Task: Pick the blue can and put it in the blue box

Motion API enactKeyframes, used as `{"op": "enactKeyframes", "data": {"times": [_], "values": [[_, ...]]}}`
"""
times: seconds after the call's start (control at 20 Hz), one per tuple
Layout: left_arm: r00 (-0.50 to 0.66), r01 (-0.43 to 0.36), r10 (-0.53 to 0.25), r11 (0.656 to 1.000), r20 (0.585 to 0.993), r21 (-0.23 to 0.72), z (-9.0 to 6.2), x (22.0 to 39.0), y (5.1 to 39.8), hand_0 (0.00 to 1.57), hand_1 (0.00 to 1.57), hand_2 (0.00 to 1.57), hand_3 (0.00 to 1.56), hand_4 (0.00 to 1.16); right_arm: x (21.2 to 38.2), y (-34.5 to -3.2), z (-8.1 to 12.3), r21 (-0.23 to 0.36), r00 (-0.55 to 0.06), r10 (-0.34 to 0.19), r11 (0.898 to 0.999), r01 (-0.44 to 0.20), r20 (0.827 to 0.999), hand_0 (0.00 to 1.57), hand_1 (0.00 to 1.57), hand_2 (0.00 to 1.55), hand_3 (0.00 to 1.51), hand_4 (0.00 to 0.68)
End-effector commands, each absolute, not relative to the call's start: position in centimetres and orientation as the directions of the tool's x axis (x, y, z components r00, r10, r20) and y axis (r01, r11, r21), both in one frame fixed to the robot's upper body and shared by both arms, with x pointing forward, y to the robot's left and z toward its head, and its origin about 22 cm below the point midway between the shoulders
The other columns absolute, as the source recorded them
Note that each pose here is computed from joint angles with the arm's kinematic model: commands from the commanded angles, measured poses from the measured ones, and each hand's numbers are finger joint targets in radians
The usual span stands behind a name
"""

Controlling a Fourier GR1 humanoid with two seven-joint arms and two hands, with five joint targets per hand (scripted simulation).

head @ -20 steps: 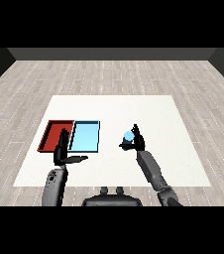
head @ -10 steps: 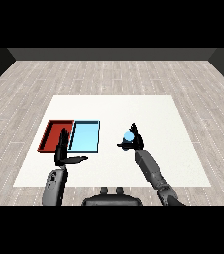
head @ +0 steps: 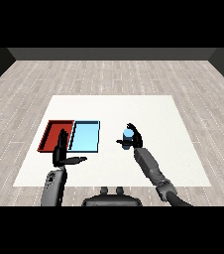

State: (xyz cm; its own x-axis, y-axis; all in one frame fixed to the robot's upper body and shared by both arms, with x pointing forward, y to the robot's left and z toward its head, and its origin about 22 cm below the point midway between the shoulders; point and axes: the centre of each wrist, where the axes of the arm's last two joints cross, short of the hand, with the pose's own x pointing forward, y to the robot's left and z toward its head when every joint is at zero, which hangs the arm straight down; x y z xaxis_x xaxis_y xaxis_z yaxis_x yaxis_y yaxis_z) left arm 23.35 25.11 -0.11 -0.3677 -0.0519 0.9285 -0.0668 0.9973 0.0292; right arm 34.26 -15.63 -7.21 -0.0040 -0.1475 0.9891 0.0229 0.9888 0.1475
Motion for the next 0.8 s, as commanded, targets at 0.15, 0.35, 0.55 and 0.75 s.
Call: {"op": "enactKeyframes", "data": {"times": [0.15,0.35,0.55,0.75], "values": [[-0.372,-0.063,-0.052,0.998,0.927,0.030,1.1,22.6,27.0,0.00,0.00,0.00,0.00,0.00,34.6,-14.4,-7.3,0.055,0.059,-0.060,0.995,0.085,0.996,1.47,1.47,1.46,1.44,0.554],[-0.371,-0.073,-0.062,0.997,0.927,0.038,0.7,25.0,24.9,0.00,0.00,0.00,0.00,0.00,35.0,-14.7,-5.8,0.062,0.011,-0.062,0.996,0.068,0.998,1.46,1.46,1.45,1.42,0.523],[-0.363,-0.033,-0.054,0.998,0.930,0.045,-0.4,24.7,24.8,0.00,0.00,0.00,0.00,0.00,32.6,-13.0,-5.6,0.052,-0.056,-0.050,0.998,0.045,0.997,1.46,1.46,1.47,1.32,0.448],[-0.368,-0.031,-0.042,0.999,0.929,0.033,-0.9,23.9,22.8,0.00,0.00,0.00,0.00,0.00,33.1,-14.7,-5.8,-0.039,-0.128,0.043,0.999,0.035,0.991,1.45,1.45,1.47,1.34,0.486]]}}
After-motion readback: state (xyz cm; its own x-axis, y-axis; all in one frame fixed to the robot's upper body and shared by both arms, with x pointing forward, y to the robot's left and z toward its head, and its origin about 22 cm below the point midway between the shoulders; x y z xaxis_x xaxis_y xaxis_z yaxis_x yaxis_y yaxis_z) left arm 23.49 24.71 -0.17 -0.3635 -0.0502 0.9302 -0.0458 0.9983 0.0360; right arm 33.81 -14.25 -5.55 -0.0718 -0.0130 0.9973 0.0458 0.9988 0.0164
